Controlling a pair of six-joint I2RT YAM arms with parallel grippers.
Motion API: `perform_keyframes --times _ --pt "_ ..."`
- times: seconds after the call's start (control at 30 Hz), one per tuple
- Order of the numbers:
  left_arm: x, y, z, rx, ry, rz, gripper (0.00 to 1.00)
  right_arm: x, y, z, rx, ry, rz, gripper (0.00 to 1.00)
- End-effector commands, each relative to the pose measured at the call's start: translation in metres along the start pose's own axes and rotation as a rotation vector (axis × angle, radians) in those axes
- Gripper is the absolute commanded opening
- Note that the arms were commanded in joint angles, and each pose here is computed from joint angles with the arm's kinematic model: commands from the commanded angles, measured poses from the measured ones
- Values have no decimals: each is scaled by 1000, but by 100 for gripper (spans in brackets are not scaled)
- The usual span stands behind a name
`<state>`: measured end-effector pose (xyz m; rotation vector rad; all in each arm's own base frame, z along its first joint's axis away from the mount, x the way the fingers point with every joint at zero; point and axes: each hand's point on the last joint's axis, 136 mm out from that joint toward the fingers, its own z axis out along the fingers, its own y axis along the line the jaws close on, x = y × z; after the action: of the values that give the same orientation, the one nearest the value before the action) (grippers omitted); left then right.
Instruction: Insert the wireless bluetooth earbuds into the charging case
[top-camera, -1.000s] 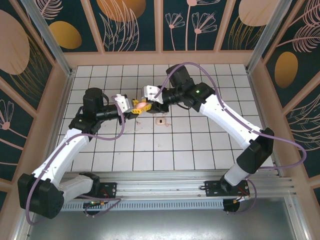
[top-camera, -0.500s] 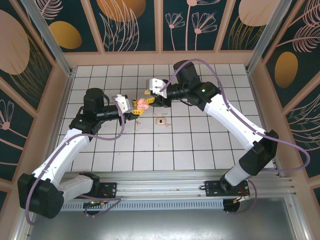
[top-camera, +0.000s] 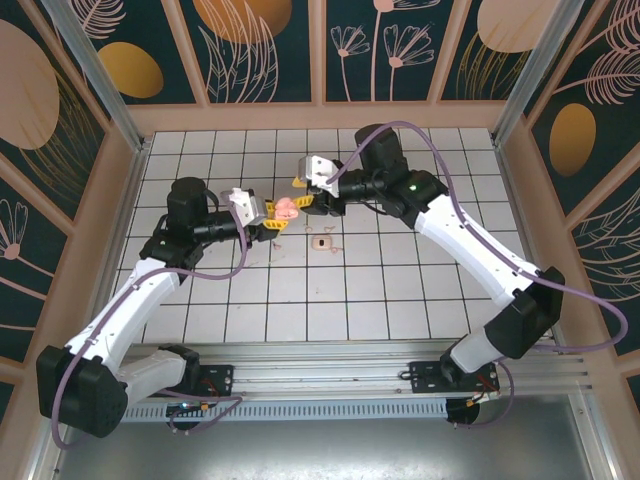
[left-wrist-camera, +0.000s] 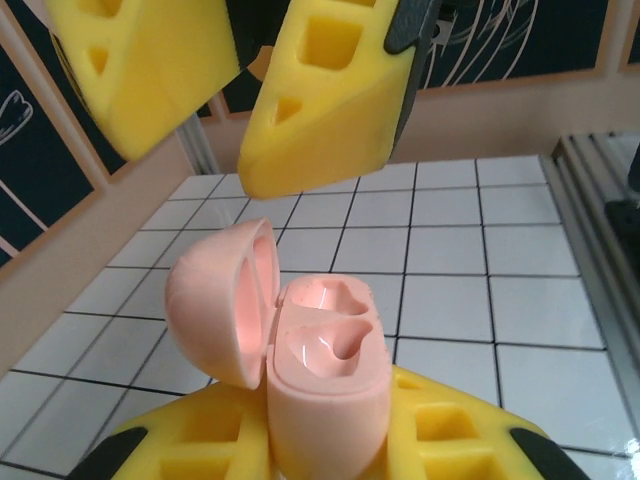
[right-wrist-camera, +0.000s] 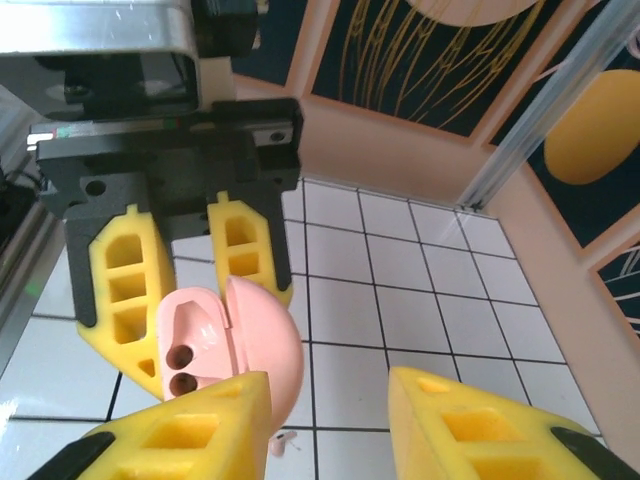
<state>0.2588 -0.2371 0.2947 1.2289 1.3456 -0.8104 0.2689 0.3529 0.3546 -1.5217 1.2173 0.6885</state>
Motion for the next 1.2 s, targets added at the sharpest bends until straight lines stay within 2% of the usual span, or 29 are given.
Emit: perform_keyframes --times 0.0,0.13,0.33,0.47,0.53,0.67,0.8,0.97,1.17 --pt "-7 -3 4 41 -48 -74 22 -24 -4 -18 46 -97 4 37" --pt "-5 0 6 31 -52 -125 19 -26 -2 -26 72 -129 61 37" --pt "-6 5 -1 -60 -101 -159 15 -26 -4 -38 138 -173 219 37" --pt "-1 7 -5 -110 -156 -220 12 -5 -12 -39 219 -135 375 37" --pt "-1 6 -8 -131 -218 -249 12 7 -15 -37 236 -106 465 38" --pt "10 14 -17 -221 -323 -398 11 44 -23 -33 303 -3 712 37" --pt "22 15 -28 -290 -410 -503 12 103 -25 -35 435 172 996 37" --pt "42 16 -32 -351 -385 -530 12 172 -8 -36 503 385 1320 37" --pt "55 18 -29 -379 -325 -540 12 219 22 -20 415 623 1393 40"
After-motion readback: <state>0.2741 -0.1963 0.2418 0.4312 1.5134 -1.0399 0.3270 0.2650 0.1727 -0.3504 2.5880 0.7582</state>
